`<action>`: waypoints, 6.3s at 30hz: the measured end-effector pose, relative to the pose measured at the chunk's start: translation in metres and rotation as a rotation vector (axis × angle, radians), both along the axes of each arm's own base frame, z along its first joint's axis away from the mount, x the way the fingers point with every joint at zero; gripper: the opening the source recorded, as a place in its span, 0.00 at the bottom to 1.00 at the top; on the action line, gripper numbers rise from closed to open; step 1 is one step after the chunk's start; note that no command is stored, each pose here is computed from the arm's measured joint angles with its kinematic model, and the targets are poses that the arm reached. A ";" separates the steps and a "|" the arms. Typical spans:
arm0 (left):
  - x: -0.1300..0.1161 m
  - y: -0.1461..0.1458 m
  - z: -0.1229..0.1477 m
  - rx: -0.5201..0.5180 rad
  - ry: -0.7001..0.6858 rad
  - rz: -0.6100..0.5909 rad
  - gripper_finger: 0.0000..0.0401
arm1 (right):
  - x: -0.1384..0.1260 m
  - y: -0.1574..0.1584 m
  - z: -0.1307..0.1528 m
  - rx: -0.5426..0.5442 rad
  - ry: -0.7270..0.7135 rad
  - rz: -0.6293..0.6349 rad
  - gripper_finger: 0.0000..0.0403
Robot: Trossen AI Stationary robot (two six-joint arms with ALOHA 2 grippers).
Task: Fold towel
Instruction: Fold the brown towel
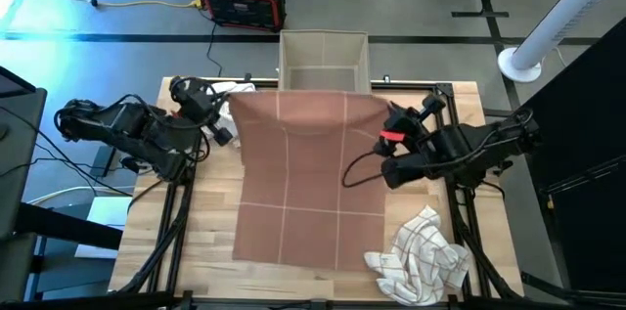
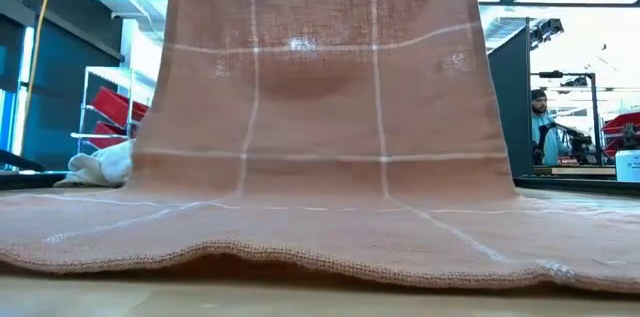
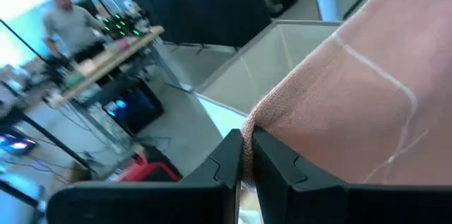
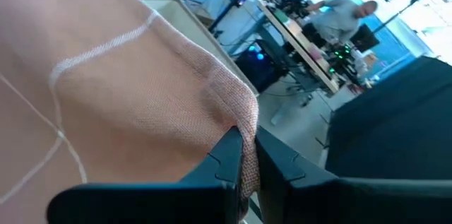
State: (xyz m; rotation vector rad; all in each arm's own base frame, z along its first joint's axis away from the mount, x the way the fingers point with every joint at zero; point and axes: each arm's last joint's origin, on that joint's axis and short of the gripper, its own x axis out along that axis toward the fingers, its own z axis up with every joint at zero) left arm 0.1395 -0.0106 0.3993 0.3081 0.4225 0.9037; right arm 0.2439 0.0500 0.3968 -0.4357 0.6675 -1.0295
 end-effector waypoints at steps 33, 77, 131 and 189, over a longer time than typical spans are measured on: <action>0.009 -0.038 -0.071 -0.407 0.117 -0.365 0.04 | -0.023 0.045 -0.067 0.158 0.120 0.127 0.02; 0.007 -0.054 -0.066 -0.659 0.256 -0.533 0.04 | -0.046 0.088 -0.103 0.938 -0.027 0.395 0.02; 0.068 -0.146 -0.210 -0.879 0.687 -0.523 0.21 | 0.000 0.171 -0.218 1.255 0.157 0.290 0.04; 0.020 -0.149 -0.249 -1.027 0.507 0.004 0.00 | 0.065 -0.023 -0.233 1.264 -0.068 0.091 0.00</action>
